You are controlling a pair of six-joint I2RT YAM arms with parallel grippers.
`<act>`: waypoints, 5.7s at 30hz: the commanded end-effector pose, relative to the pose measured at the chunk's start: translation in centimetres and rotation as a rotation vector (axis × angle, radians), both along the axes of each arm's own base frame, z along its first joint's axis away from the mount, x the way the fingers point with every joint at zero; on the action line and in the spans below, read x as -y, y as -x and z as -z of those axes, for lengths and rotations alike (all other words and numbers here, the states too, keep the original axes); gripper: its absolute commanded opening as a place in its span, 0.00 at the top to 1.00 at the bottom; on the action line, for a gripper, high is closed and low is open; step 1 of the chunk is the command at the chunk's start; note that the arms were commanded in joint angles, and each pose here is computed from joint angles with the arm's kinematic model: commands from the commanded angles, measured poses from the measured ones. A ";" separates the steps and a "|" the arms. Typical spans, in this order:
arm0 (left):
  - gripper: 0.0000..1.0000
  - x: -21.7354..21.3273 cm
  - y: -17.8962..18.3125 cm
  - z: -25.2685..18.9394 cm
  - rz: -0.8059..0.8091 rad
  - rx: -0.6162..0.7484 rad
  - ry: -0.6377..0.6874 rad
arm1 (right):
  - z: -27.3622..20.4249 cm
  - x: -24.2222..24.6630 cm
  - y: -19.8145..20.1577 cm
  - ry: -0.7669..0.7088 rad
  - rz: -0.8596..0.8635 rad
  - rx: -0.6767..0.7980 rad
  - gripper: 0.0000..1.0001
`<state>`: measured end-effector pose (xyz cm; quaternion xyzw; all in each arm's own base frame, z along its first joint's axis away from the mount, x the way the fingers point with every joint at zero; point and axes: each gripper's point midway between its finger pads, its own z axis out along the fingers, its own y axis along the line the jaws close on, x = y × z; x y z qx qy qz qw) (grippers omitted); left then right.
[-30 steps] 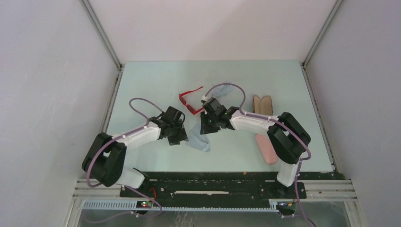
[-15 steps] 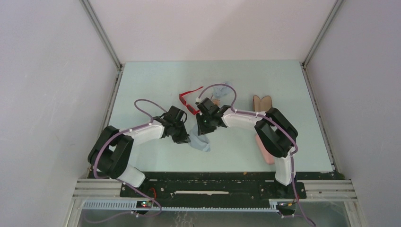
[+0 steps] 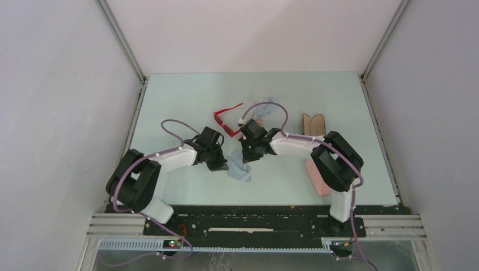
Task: Organize the sunglasses
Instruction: Adjust the glasses cleaning cloth at the center of the board, then fold the glasses cleaning cloth at the center of the board.
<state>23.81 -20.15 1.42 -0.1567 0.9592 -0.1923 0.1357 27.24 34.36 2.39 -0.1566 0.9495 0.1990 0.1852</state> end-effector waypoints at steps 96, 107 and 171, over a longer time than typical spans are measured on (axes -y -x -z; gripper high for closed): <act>0.62 -4.8 2.8 -4.1 -0.069 0.116 -0.104 | 0.8 8.9 11.2 0.231 0.000 0.155 0.66; 0.53 -1.4 4.8 -3.3 -0.031 0.091 -0.091 | -3.0 8.5 10.3 -0.188 0.271 -0.039 0.63; 0.84 -0.6 8.3 0.7 -0.129 -0.008 -0.067 | 0.4 4.8 10.9 -0.384 0.491 -0.317 0.83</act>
